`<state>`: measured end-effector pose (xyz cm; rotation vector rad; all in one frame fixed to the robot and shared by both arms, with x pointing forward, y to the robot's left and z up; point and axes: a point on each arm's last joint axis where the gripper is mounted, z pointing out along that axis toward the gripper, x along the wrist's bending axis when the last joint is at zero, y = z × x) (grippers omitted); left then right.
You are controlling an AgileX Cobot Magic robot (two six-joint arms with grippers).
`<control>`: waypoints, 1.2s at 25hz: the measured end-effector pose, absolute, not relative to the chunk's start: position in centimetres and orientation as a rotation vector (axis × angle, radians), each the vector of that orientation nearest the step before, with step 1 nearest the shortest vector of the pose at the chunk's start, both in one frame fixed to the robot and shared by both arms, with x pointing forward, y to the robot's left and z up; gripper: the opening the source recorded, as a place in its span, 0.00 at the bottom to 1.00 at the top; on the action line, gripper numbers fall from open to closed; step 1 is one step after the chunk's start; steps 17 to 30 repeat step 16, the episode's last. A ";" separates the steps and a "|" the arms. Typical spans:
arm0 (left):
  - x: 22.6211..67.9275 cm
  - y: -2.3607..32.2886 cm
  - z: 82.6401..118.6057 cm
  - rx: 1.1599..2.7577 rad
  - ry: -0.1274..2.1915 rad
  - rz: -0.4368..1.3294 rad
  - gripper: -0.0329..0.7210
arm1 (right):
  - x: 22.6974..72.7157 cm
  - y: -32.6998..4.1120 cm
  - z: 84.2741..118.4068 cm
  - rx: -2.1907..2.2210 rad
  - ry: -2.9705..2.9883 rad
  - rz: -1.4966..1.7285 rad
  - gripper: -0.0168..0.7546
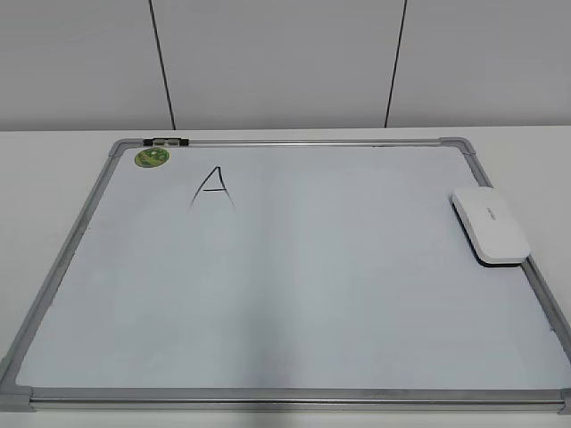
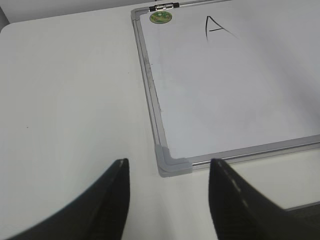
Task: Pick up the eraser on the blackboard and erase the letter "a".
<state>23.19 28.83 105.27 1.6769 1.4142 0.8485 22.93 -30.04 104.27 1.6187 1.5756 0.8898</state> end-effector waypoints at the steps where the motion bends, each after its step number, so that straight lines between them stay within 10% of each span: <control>1: 23.2 28.8 105.3 1.677 1.414 0.849 0.54 | 22.9 -30.0 104.3 1.619 1.576 0.890 0.78; 30: 23.2 28.8 105.3 1.677 1.414 0.849 0.53 | 22.9 -30.0 104.3 1.619 1.576 0.890 0.78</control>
